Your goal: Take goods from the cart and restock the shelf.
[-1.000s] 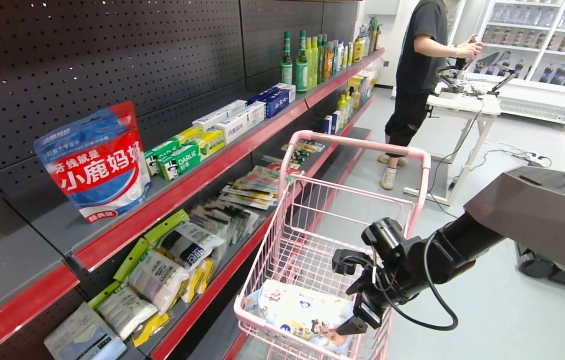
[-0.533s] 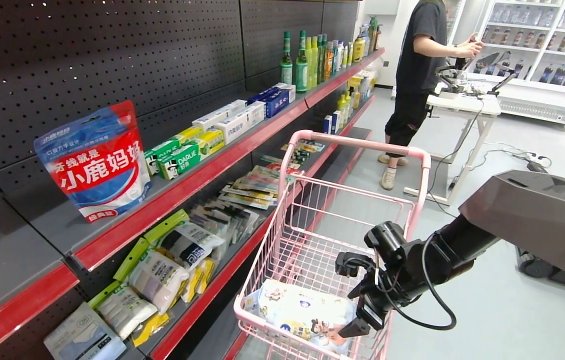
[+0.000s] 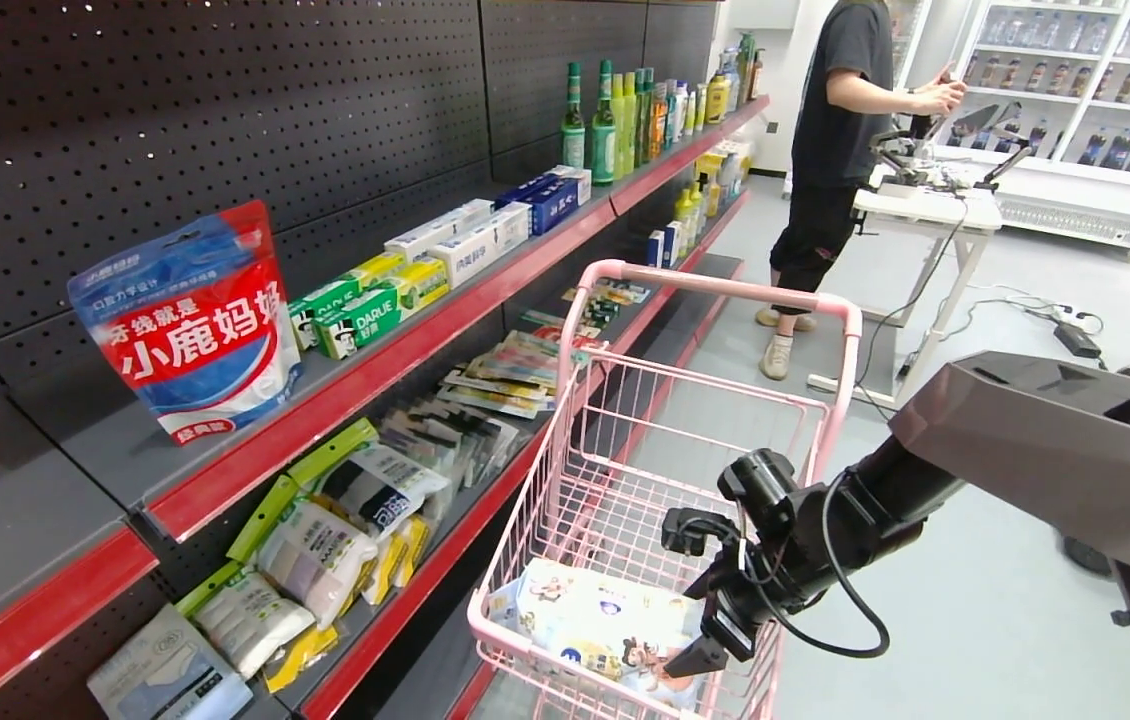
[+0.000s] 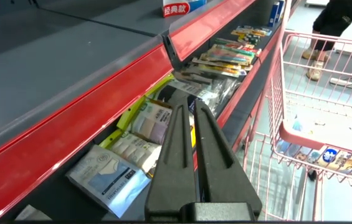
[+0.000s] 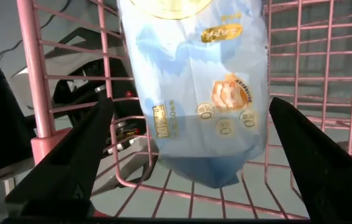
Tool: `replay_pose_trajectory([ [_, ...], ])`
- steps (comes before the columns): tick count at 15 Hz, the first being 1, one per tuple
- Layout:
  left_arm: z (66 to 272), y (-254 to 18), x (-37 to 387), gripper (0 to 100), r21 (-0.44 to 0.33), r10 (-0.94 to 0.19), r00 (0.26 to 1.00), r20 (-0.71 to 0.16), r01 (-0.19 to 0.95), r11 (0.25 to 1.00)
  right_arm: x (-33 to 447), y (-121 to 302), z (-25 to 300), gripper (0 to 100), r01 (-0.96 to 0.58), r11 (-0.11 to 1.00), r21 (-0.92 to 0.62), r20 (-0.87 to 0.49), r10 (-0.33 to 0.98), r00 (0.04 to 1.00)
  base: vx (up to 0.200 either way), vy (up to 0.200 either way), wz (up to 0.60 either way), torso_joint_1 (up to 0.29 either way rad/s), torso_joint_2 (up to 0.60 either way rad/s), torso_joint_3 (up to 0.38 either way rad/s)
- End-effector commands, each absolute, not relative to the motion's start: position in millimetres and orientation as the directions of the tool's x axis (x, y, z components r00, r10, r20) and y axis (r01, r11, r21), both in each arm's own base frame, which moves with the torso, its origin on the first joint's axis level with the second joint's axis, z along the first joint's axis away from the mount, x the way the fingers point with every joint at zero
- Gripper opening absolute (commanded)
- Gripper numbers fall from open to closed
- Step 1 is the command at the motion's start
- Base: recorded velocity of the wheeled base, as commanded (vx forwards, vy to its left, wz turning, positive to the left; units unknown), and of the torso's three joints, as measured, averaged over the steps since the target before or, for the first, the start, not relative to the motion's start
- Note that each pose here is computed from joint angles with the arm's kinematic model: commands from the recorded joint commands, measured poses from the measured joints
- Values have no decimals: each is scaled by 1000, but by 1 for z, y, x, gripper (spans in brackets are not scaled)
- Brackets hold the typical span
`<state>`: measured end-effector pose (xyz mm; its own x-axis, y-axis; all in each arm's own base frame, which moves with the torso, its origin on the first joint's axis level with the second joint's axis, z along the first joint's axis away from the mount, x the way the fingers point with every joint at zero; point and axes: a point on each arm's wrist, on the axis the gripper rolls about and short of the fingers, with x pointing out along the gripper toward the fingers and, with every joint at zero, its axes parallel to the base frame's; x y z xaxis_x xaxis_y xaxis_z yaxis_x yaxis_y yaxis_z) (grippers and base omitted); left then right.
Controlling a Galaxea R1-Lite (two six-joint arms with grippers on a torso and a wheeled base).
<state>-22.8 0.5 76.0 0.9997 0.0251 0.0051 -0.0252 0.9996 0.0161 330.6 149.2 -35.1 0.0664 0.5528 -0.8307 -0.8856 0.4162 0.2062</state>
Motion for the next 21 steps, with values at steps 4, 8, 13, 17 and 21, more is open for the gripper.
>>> replay_pose_trajectory([
  [4, 76, 0, -23, 0, 17, 26, 1000, 6, -26, 1000, 336, 152, -41, 100, -887, 414, 203, -830, 554, 69, 0, 0, 0, -79, 192, 116],
  [8, 76, 0, -23, 0, 17, 26, 1000, 5, -26, 1000, 339, 157, -39, 100, -886, 415, 208, -819, 569, 74, 0, 0, 0, -82, 223, 135],
  [13, 76, 0, -23, 0, 17, 26, 1000, 5, -26, 1000, 344, 160, -48, 100, -892, 404, 202, -820, 568, 72, 0, 0, 0, -3, 10, 5],
  [17, 76, 0, -23, 0, 17, 26, 1000, 5, -26, 1000, 345, 169, -53, 0, -908, 383, 169, -809, 580, 94, 0, 0, 0, 0, 0, 0],
  [21, 76, 0, -23, 0, 15, 26, 1000, 5, -26, 1000, 343, 170, -51, 0, -888, 418, 191, -810, 579, 98, 0, 0, 0, 0, 0, 0],
])
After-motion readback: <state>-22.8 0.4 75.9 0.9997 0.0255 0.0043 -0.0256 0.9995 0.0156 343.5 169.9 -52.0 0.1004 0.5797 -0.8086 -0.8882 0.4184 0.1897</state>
